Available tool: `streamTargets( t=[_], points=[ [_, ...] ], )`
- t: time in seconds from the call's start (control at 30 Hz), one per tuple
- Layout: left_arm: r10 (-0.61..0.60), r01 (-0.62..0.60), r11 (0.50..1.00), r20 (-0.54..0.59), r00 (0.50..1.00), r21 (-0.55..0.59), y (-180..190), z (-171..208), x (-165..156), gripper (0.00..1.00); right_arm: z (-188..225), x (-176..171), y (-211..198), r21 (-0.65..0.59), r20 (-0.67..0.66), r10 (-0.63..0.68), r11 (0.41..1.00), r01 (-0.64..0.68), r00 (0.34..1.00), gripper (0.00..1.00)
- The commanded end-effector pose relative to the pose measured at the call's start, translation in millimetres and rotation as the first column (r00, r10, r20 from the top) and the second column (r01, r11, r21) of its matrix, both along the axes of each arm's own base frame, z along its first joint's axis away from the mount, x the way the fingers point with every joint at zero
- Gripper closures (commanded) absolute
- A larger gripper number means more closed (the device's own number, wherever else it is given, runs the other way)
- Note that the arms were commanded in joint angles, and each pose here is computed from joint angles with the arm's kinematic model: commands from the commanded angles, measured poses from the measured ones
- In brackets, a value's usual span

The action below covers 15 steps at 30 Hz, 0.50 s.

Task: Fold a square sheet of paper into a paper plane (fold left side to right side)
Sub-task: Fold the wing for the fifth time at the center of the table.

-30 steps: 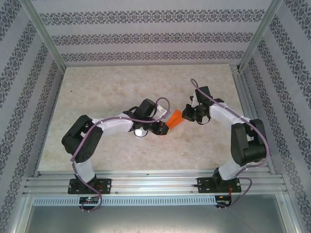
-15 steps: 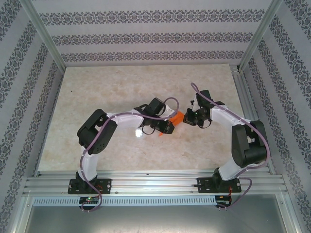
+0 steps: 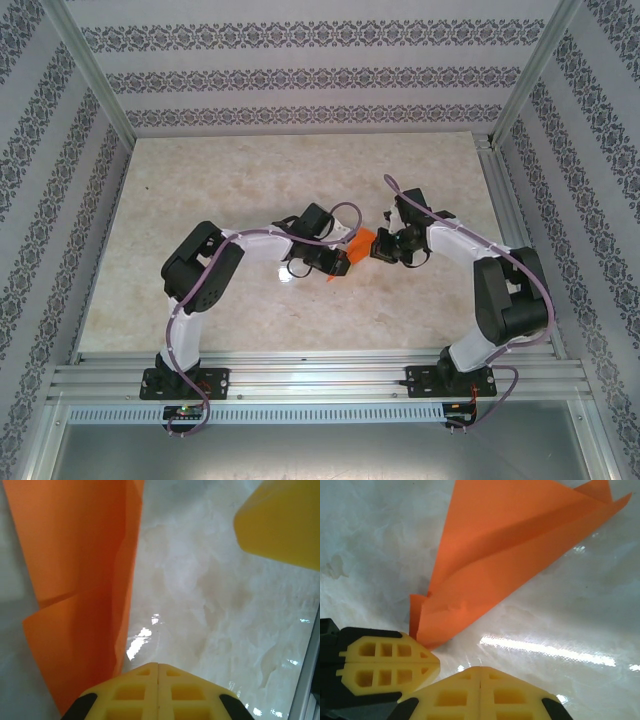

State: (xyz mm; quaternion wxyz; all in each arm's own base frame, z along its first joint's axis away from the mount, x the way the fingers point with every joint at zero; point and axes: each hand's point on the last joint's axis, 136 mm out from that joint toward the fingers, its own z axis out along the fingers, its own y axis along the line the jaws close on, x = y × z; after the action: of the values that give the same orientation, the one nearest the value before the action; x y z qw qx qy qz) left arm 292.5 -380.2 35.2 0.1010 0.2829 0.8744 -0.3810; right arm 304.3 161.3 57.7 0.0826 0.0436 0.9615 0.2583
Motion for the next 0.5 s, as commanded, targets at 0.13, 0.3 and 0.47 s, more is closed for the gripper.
streamTargets(
  t=[0.13, 0.3, 0.47],
  points=[
    [0.028, -0.028, 0.998, 0.0, 1.0, 0.057, 16.0, -20.1, 7.6, 0.95, -0.1, 5.6, 16.8, 0.01, 0.011, 0.047, 0.999, -0.047, 0.999, 0.96],
    [0.028, -0.027, 0.997, -0.017, 0.999, 0.068, 17.8, -29.8, 3.7, 0.94, -2.4, 11.1, 31.0, 0.018, 0.012, 0.07, 0.997, -0.07, 0.998, 0.96],
    [0.033, -0.031, 0.995, -0.027, 0.999, 0.09, 22.8, -39.5, -0.6, 0.95, -11.1, 15.8, 40.6, 0.014, -0.011, 0.078, 0.997, -0.078, 0.997, 0.97]
  ],
)
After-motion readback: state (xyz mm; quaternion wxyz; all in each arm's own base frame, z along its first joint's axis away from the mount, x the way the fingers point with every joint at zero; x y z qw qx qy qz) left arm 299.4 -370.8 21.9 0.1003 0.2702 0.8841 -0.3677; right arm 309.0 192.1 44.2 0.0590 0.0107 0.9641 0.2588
